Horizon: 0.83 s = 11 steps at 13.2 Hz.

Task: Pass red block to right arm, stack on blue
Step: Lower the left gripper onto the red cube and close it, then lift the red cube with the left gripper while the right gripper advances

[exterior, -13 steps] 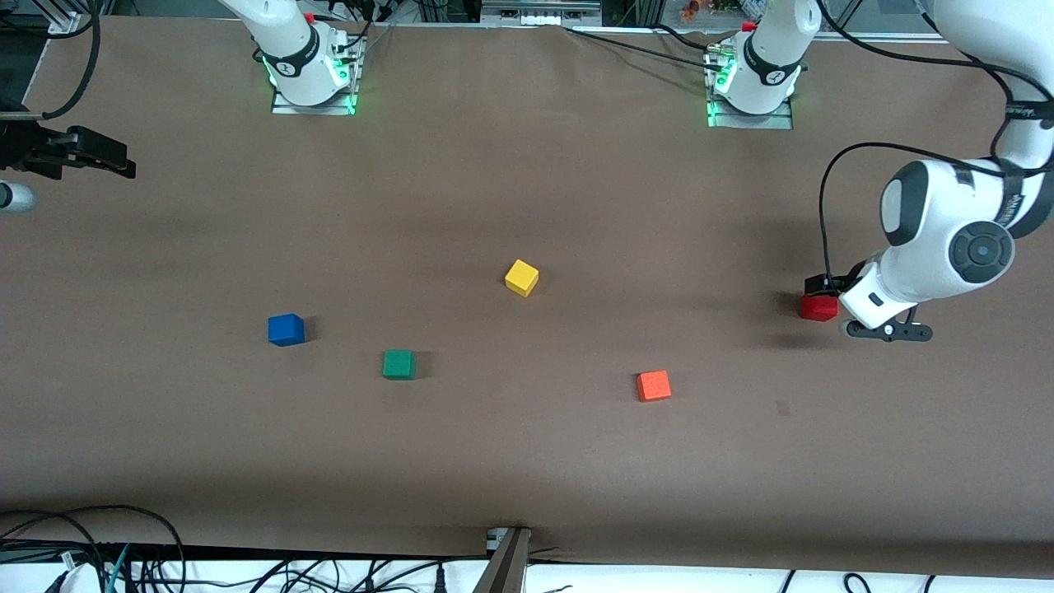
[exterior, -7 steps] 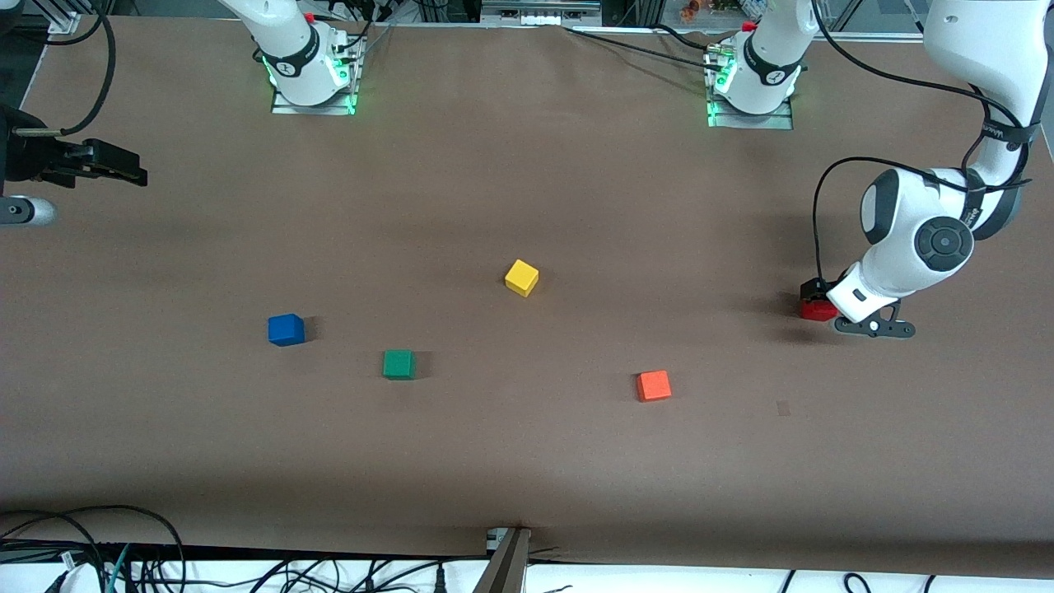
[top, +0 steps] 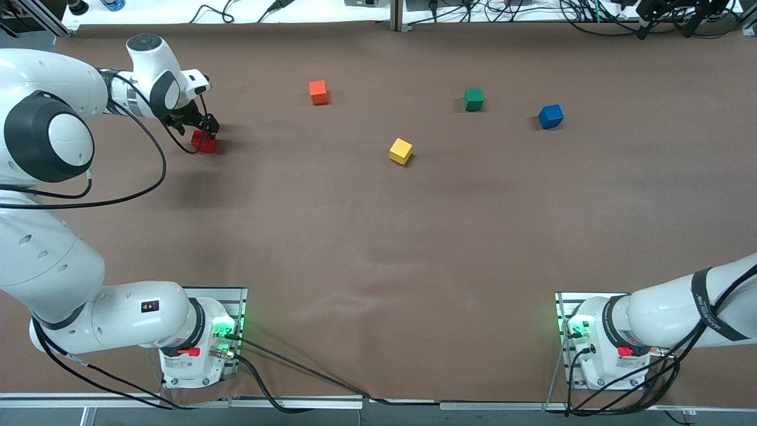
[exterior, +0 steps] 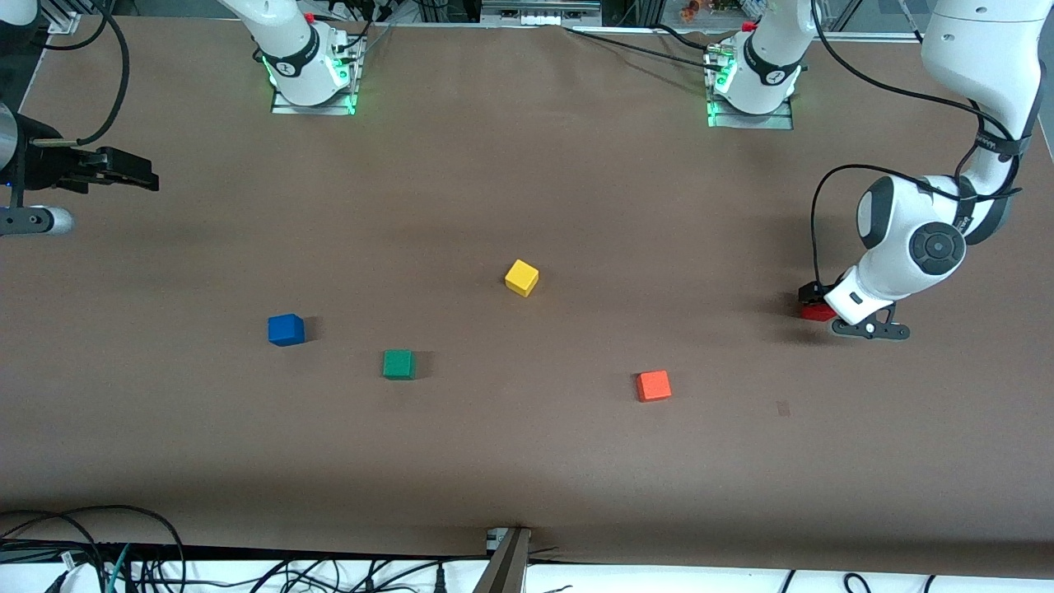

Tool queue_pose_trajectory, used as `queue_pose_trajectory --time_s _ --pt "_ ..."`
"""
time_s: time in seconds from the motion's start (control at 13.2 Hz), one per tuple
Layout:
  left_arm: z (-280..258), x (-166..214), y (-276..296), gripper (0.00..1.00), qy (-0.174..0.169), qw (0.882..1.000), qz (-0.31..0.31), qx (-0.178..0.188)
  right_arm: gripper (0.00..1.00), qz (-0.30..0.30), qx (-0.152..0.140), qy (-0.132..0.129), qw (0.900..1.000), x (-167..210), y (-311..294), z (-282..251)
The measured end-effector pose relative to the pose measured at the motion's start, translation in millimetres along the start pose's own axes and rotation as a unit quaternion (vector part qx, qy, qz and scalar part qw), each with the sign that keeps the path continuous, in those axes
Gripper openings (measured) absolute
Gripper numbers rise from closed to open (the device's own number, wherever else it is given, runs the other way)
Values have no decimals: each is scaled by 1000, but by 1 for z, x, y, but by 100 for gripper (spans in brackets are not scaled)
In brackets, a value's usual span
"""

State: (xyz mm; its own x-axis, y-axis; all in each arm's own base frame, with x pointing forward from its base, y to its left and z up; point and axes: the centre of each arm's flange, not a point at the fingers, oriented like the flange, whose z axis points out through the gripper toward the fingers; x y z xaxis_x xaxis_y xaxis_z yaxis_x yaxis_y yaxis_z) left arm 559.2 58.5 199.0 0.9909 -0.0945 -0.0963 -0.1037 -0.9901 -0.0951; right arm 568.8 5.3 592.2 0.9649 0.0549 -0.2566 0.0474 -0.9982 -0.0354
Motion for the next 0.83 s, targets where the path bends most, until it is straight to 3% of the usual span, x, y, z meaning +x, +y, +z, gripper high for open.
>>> queue_pose_trajectory --time_s 0.3,0.6,0.83 --pt "13 -4 -3 100 -5 1000 -4 -5 100 -3 16 -7 1000 6 -3 8" --pt "13 -4 -2 59 -3 1000 -4 -6 100 -5 31 -11 999 10 -5 12" --pt "12 -3 -2 56 -2 1000 -5 -7 100 -6 36 -11 999 11 -6 13"
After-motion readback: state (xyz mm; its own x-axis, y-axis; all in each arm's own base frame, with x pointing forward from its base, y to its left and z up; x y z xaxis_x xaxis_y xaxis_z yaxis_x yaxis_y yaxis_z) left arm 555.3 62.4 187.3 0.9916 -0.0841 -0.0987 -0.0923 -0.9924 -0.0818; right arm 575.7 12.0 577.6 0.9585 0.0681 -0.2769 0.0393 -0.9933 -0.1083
